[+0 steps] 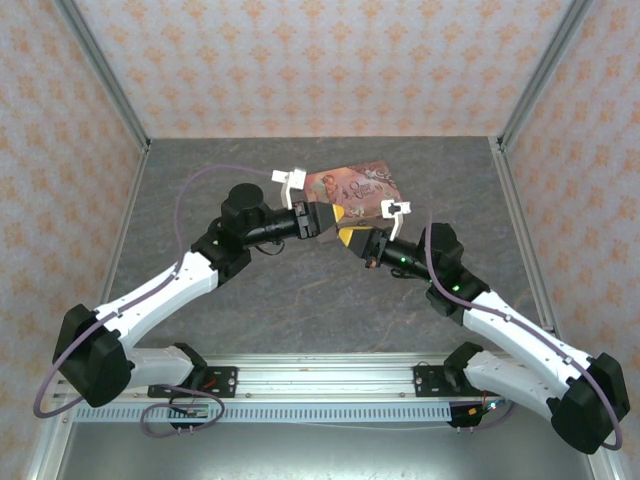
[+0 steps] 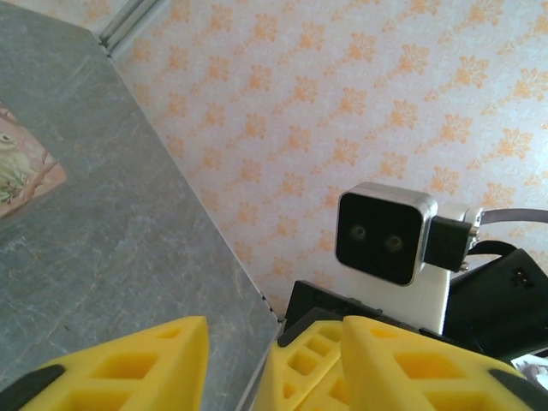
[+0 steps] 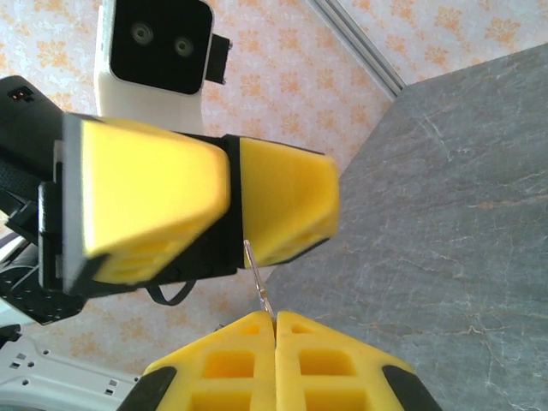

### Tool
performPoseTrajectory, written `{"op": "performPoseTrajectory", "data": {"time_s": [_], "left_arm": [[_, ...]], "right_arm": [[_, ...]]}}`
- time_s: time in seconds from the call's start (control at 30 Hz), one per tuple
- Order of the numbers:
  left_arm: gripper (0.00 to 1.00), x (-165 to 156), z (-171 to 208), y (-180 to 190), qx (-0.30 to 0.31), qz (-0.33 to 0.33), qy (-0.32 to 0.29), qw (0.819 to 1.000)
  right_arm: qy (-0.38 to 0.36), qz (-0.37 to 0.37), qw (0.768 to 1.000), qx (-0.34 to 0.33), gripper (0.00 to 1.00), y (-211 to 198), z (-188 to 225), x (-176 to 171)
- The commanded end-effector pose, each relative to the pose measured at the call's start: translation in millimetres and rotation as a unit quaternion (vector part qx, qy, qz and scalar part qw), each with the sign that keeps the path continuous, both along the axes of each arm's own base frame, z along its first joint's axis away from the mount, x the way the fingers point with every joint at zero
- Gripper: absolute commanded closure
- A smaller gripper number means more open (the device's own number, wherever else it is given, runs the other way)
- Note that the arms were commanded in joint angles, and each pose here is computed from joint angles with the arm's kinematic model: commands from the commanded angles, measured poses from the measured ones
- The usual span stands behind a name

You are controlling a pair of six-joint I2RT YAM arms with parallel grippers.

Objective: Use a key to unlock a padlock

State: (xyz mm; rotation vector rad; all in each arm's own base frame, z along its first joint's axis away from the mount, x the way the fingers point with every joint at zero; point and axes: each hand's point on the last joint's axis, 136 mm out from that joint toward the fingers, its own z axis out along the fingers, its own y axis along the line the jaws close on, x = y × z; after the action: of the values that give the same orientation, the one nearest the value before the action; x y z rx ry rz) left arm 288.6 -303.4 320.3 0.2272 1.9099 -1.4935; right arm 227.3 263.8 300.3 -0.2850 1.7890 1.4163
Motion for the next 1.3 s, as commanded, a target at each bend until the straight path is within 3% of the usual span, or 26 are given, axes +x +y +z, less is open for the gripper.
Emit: {"op": "performPoseTrajectory", "data": {"time_s": [0.0,0.27,0.4,0.57,0.87,1.27], "left_arm": [[0.62,-8.0,17.2,-7.3,-0.004,-0.027,-0.028,0.999],[0.80,-9.8,14.2,-10.0,0.003,-0.033,-0.028,0.999],[0.84,-10.4,14.5,-10.4,0.007,-0.034,-0.029,0.999],[1.00,-10.6,16.2,-9.8,0.008,-0.034,-0.033,0.999],[1.00,-10.0,19.8,-8.7,0.009,-0.030,-0.038,0.999],[1.00,-8.4,19.8,-8.1,0.011,-0.025,-0.039,0.999]], "right_arm": [[-0.032,-0.004,0.999,0.038,1.00,-2.4,34.8,0.1],[-0.016,-0.028,0.999,0.036,1.00,-5.3,32.6,8.9],[-0.007,-0.040,0.999,0.037,1.00,-7.2,30.2,12.7],[0.000,-0.045,0.999,0.025,1.00,-8.2,24.8,14.1],[0.004,-0.028,0.999,0.042,0.72,-11.7,24.8,10.5],[0.017,0.000,0.999,0.051,0.71,-0.3,21.6,12.0]]}}
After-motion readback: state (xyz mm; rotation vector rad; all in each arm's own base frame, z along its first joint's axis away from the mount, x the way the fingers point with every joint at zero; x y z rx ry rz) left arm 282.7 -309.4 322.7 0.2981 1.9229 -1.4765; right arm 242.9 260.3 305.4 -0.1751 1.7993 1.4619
